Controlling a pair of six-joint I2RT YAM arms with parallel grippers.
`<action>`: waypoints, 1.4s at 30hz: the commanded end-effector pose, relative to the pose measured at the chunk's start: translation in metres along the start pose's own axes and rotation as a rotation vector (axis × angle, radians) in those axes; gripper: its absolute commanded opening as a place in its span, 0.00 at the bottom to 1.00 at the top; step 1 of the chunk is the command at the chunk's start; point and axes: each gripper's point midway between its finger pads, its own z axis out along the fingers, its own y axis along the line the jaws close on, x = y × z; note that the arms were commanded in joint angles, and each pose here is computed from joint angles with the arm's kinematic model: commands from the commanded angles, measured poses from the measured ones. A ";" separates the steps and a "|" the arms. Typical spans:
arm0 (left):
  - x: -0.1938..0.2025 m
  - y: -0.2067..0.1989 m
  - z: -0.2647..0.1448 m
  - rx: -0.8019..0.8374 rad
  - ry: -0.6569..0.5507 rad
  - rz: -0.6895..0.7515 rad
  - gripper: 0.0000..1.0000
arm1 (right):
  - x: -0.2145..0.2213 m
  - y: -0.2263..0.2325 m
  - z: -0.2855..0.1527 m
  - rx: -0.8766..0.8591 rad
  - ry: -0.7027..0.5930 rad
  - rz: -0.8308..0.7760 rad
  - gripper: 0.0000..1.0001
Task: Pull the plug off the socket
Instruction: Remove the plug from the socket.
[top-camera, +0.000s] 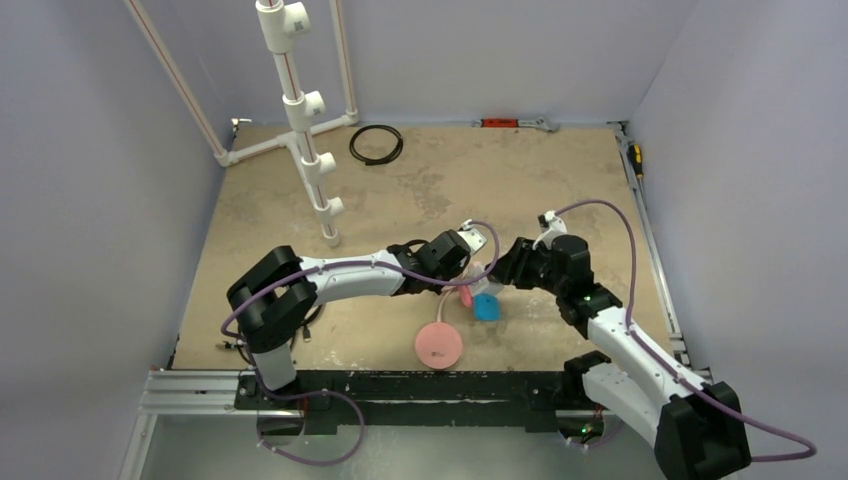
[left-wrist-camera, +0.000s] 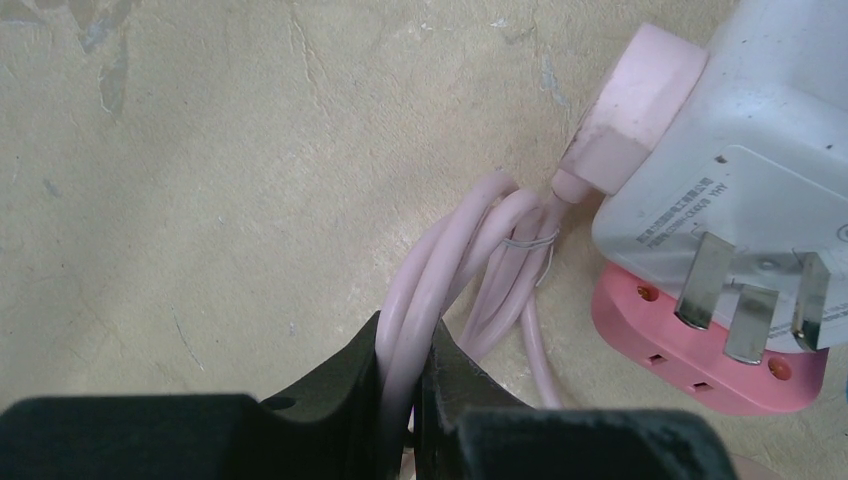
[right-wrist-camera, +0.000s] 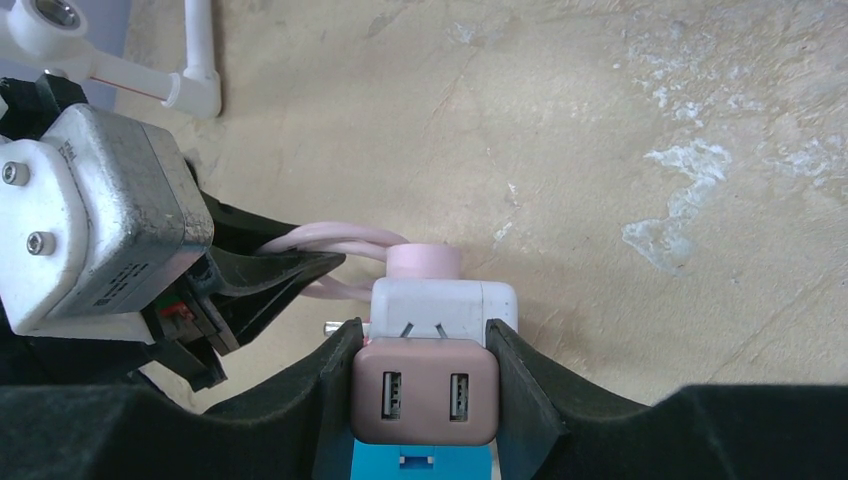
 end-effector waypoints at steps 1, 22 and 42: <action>0.047 0.030 -0.003 -0.102 0.186 0.074 0.00 | -0.042 0.015 -0.003 -0.041 -0.134 0.003 0.00; 0.039 0.005 -0.021 -0.134 0.115 0.230 0.00 | -0.058 -0.004 0.029 0.040 -0.071 -0.025 0.00; 0.037 0.036 -0.019 -0.143 0.140 0.144 0.00 | -0.055 0.008 -0.019 0.000 -0.192 -0.043 0.00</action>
